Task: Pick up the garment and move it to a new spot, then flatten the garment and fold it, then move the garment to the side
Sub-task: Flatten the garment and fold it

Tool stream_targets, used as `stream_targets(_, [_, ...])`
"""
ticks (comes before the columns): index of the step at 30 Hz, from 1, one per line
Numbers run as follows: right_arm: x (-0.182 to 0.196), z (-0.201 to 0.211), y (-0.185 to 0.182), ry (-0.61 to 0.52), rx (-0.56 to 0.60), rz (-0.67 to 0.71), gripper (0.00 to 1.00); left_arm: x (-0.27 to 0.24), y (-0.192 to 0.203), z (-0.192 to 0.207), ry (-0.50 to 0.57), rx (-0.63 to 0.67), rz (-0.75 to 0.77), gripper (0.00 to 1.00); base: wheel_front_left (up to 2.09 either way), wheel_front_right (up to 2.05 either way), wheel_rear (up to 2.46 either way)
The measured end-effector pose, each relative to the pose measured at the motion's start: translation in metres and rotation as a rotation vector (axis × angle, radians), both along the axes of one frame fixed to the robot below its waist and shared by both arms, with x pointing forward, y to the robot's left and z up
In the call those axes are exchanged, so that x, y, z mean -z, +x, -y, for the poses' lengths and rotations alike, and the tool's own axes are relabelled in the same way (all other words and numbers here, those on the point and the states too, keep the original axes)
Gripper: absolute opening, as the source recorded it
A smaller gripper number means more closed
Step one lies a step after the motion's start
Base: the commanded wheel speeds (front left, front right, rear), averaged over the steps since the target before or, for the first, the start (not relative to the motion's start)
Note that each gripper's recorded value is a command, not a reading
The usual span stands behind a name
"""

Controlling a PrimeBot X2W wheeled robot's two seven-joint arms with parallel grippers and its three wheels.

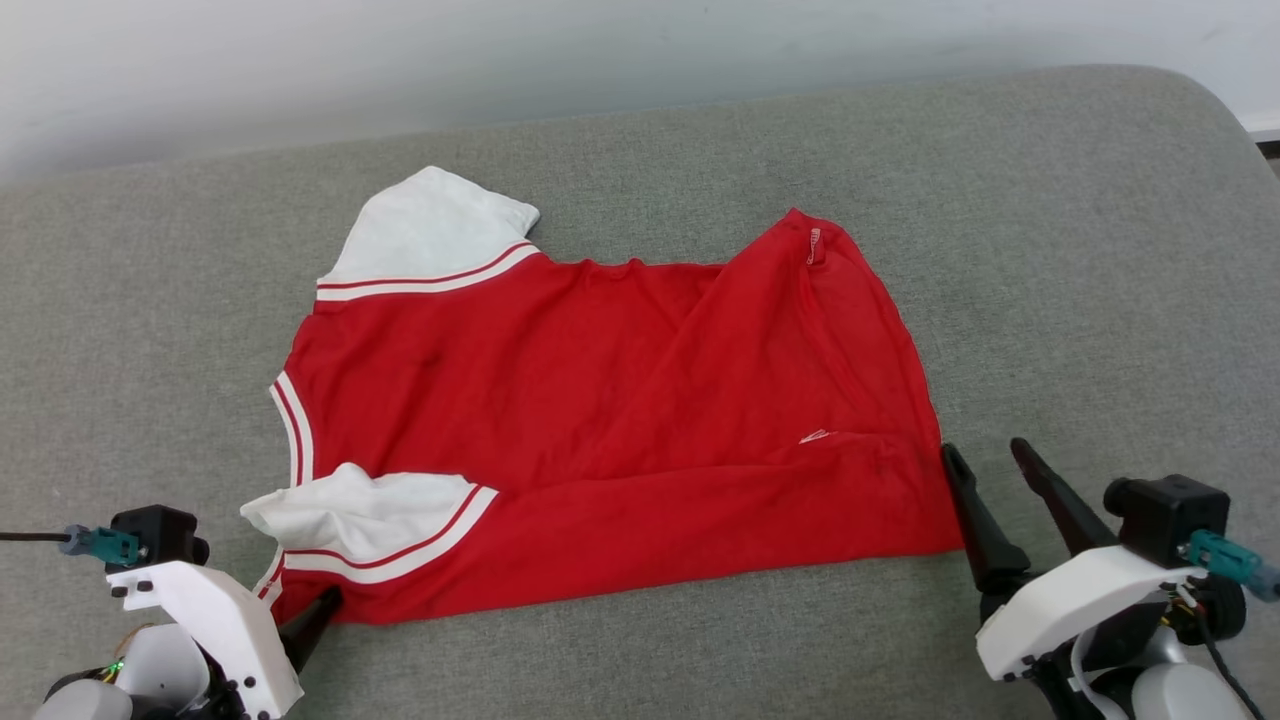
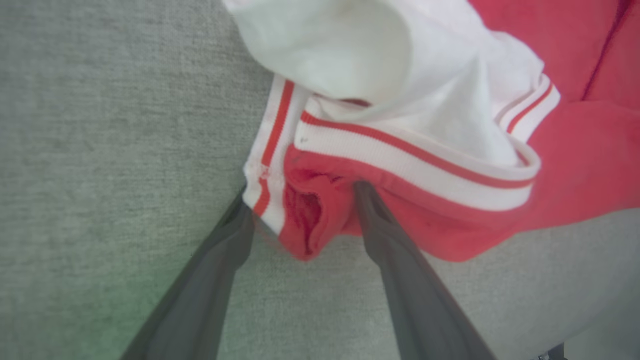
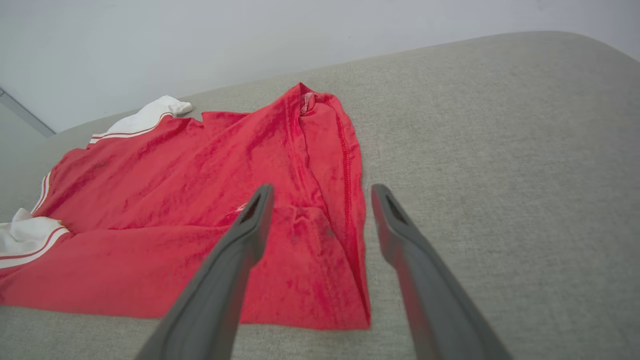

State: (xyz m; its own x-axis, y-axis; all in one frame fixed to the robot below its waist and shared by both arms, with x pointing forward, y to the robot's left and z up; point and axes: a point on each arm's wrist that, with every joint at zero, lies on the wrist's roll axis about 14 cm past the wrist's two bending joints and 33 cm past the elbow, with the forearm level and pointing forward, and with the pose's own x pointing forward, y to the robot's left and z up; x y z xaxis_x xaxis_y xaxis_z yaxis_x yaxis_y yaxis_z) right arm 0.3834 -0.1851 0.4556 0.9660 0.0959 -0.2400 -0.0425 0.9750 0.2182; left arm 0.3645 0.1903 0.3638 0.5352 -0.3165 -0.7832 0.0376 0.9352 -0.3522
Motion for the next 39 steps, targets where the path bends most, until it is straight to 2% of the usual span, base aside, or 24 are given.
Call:
stream_targets(1, [0.0, 0.003, 0.0, 0.002, 0.006, -0.006, 1.0, 0.0, 0.0, 0.001, -0.004, -0.003, 0.006, 0.0, 0.0, 0.0, 0.0])
stream_targets(6, [0.005, 0.017, -0.001, 0.021, 0.037, -0.068, 1.0, -0.005, 0.001, 0.007, -0.021, -0.008, 0.06, 0.0, 0.0, 0.0, 0.0])
stream_targets(14, [0.037, 0.03, -0.016, -0.006, -0.021, -0.373, 1.0, -0.032, 0.009, -0.003, 0.018, -0.026, 0.183, 0.0, 0.0, 0.0, 0.0])
stream_targets(23, [0.058, 0.0, -0.004, -0.024, -0.153, -0.551, 1.0, -0.054, 0.016, -0.002, 0.036, -0.009, 0.259, 0.0, 0.0, 0.0, 0.0])
stream_targets(32, [0.089, -0.023, 0.003, 0.004, -0.219, -0.678, 1.0, -0.048, 0.013, -0.005, 0.037, -0.027, 0.241, 0.0, 0.0, 0.0, 0.0])
stream_targets(33, [0.089, -0.023, 0.003, 0.004, -0.219, -0.678, 0.82, -0.048, 0.013, -0.005, 0.037, -0.027, 0.241, 0.0, 0.0, 0.0, 0.0])
stream_targets(34, [0.091, -0.025, 0.003, 0.01, -0.23, -0.7, 0.27, -0.048, 0.013, -0.005, 0.036, -0.029, 0.242, 0.0, 0.0, 0.0, 0.0])
stream_targets(35, [0.092, -0.025, 0.003, 0.011, -0.234, -0.709, 0.0, -0.048, 0.013, -0.005, 0.036, -0.03, 0.243, 0.0, 0.0, 0.0, 0.0])
stream_targets(39, [0.091, -0.03, 0.001, 0.019, -0.255, -0.722, 0.0, -0.051, 0.012, -0.004, 0.033, -0.032, 0.253, 0.0, 0.0, 0.0, 0.0])
